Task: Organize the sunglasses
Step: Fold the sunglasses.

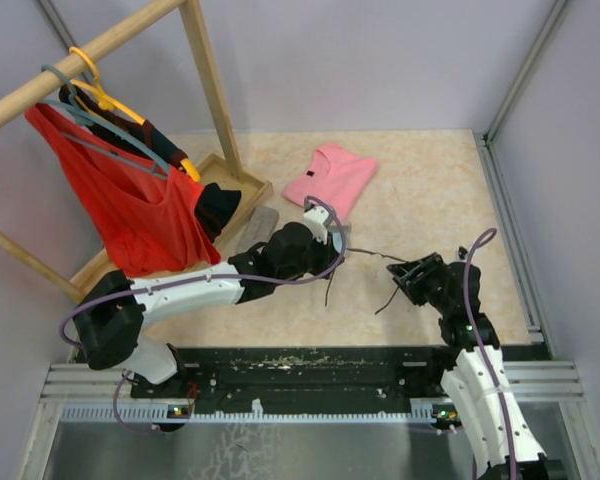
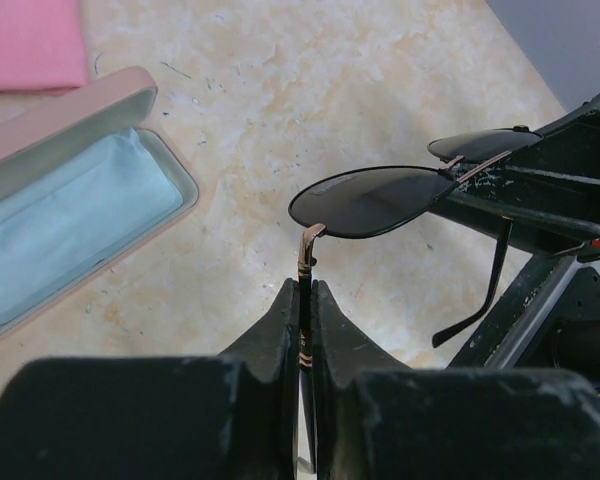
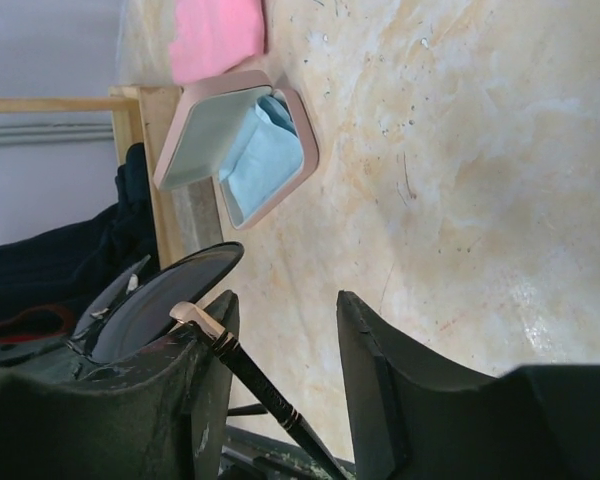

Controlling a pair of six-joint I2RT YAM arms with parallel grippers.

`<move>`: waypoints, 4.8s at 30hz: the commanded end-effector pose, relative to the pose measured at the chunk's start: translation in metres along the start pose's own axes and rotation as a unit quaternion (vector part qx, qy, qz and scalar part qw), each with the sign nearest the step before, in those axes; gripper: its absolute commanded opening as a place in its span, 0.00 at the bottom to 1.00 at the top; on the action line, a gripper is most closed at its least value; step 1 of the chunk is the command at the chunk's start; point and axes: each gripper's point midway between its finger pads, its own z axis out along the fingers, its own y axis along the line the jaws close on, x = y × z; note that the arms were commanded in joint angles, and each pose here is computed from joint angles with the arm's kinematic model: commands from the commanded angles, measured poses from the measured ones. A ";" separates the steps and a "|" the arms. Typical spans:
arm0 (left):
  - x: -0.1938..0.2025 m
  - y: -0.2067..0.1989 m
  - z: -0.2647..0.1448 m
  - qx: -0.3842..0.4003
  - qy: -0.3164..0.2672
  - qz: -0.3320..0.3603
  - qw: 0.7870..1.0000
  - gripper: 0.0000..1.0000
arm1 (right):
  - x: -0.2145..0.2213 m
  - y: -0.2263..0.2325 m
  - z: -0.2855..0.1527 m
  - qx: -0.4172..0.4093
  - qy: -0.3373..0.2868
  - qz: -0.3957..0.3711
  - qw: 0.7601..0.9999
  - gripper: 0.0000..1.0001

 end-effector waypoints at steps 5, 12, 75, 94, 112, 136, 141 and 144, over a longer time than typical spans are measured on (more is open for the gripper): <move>-0.044 0.006 -0.015 -0.048 -0.039 0.033 0.998 0.01 | -0.005 0.029 -0.028 -0.032 -0.003 -0.094 0.995 0.46; -0.058 0.022 -0.028 -0.089 -0.031 0.067 0.993 0.01 | -0.022 0.053 -0.062 -0.040 -0.044 -0.195 0.979 0.46; -0.039 0.025 -0.058 -0.010 0.112 0.202 0.973 0.01 | 0.077 0.140 -0.029 -0.185 0.163 -0.628 0.738 0.29; -0.031 0.028 -0.056 -0.006 0.127 0.205 0.970 0.01 | 0.075 0.156 -0.026 -0.186 0.141 -0.640 0.732 0.33; -0.030 0.030 -0.056 -0.010 0.128 0.207 0.970 0.01 | 0.080 0.137 -0.018 -0.158 0.172 -0.649 0.724 0.26; -0.031 0.031 -0.057 -0.010 0.129 0.203 0.971 0.03 | 0.085 0.138 -0.016 -0.166 0.179 -0.645 0.725 0.11; -0.036 0.025 -0.058 -0.003 0.116 0.188 0.975 0.11 | 0.087 0.140 -0.016 -0.172 0.176 -0.641 0.727 0.00; -0.042 0.019 -0.061 0.006 0.105 0.178 0.978 0.19 | 0.087 0.139 -0.016 -0.170 0.174 -0.641 0.728 0.00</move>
